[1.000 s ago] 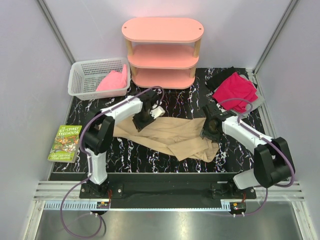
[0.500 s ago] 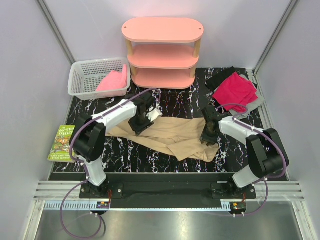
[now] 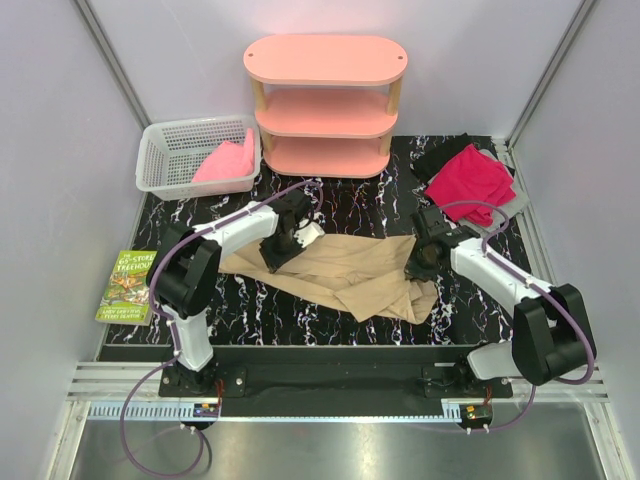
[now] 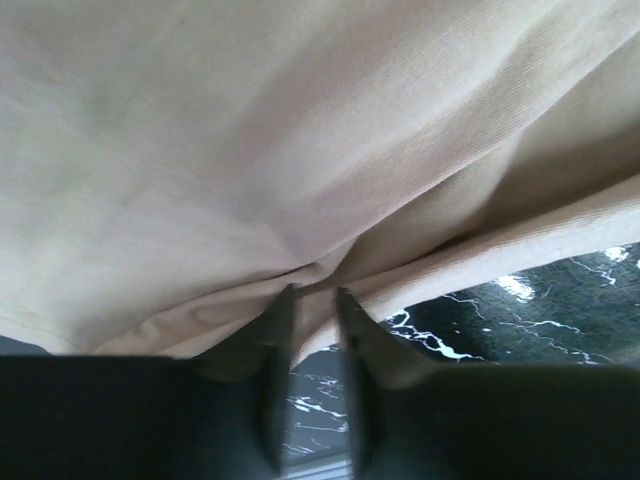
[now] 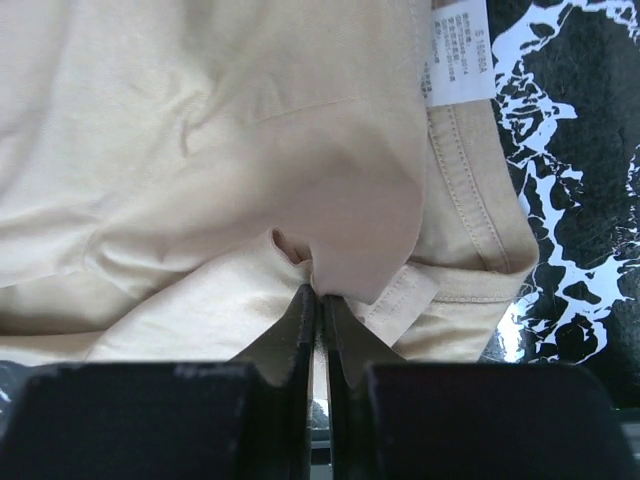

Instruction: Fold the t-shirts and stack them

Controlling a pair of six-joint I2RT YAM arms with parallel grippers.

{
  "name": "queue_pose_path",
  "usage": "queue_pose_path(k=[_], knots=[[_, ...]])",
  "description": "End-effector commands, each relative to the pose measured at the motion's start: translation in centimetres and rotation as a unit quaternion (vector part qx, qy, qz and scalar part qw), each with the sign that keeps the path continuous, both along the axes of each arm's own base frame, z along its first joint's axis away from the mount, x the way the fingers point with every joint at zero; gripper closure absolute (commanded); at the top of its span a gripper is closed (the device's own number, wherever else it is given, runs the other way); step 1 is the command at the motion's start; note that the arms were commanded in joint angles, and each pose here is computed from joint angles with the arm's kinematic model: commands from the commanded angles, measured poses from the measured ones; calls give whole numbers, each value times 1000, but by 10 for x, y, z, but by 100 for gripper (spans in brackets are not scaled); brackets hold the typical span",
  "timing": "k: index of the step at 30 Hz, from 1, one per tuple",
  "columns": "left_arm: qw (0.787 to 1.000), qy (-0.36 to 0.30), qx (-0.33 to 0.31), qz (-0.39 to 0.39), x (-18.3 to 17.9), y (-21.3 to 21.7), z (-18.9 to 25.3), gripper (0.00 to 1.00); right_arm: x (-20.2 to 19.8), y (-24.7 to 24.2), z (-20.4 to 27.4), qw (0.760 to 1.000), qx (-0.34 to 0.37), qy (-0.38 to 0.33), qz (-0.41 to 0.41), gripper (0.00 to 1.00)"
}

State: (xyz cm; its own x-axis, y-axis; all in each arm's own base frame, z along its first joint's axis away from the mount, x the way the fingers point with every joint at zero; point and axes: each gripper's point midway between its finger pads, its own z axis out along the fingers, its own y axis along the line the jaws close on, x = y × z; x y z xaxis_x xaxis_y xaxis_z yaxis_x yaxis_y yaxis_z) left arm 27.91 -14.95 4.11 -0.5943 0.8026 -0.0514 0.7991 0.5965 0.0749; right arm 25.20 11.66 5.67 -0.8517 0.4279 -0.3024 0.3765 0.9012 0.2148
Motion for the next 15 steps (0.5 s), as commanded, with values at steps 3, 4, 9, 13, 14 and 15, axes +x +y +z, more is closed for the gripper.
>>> queue_pose_path(k=[3,4,9,13,14,15], knots=[[999,-35,1,2,11,0,11,53,21,0,44,999,1,-52,-2,91],[999,-37,0,2,11,0,13,53,25,-1,51,998,-1,-59,-2,91],[999,-32,-8,1,7,-1,16,56,37,-5,57,998,-16,-66,-4,90],[1000,-21,-9,-3,0,0,15,88,45,-9,58,997,-24,-68,-5,90],[1000,-18,-9,-4,-1,0,14,92,46,-10,59,997,-25,-69,-5,90],[1000,-18,-9,-5,-2,1,15,95,49,-9,61,997,-25,-73,-6,90]])
